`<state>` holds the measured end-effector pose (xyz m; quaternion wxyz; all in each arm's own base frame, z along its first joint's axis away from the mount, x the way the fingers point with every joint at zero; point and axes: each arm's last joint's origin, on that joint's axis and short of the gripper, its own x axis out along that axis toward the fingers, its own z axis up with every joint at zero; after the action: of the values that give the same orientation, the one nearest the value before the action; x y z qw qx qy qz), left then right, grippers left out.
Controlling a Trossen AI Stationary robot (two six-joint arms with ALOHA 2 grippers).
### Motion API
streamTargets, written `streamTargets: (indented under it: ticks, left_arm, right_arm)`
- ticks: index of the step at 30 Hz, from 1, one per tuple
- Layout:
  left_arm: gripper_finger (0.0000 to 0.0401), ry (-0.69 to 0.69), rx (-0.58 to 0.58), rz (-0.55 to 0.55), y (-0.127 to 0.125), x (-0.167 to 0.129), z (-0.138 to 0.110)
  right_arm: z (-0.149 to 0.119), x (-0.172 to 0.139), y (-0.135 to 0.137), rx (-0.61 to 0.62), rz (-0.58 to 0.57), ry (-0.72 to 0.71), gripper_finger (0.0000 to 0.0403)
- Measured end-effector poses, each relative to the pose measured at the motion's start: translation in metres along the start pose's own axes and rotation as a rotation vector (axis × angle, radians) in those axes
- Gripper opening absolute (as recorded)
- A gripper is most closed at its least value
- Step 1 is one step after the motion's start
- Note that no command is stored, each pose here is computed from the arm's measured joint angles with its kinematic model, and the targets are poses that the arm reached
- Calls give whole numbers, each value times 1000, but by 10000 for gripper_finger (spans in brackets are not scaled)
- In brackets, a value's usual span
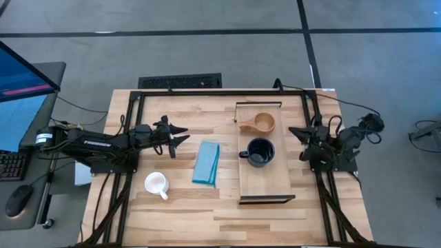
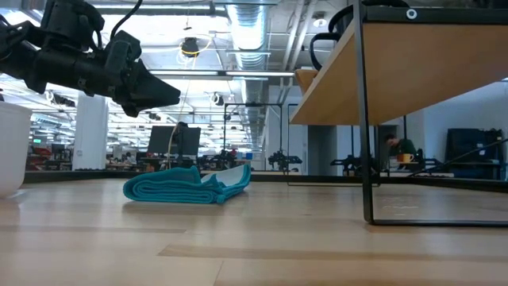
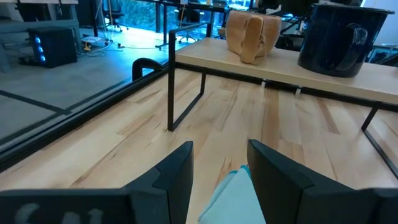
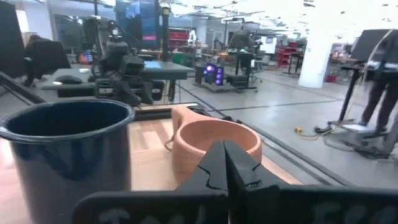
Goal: Stack small to large cups/mugs on shelf
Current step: Put the white mug on the shelf
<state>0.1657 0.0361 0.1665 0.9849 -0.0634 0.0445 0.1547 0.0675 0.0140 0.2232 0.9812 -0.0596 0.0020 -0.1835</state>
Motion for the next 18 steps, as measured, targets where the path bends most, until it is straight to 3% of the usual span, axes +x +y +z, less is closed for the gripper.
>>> streamTargets:
  ticks: [4, 18]
  left_arm:
    - [142, 0, 0, 0, 0, 0, 0]
    - [142, 0, 8, 0, 0, 0, 0]
  right_arm:
    - [-2, 5, 0, -36, 56, -27, 4]
    - [-12, 17, -16, -28, -19, 34, 4]
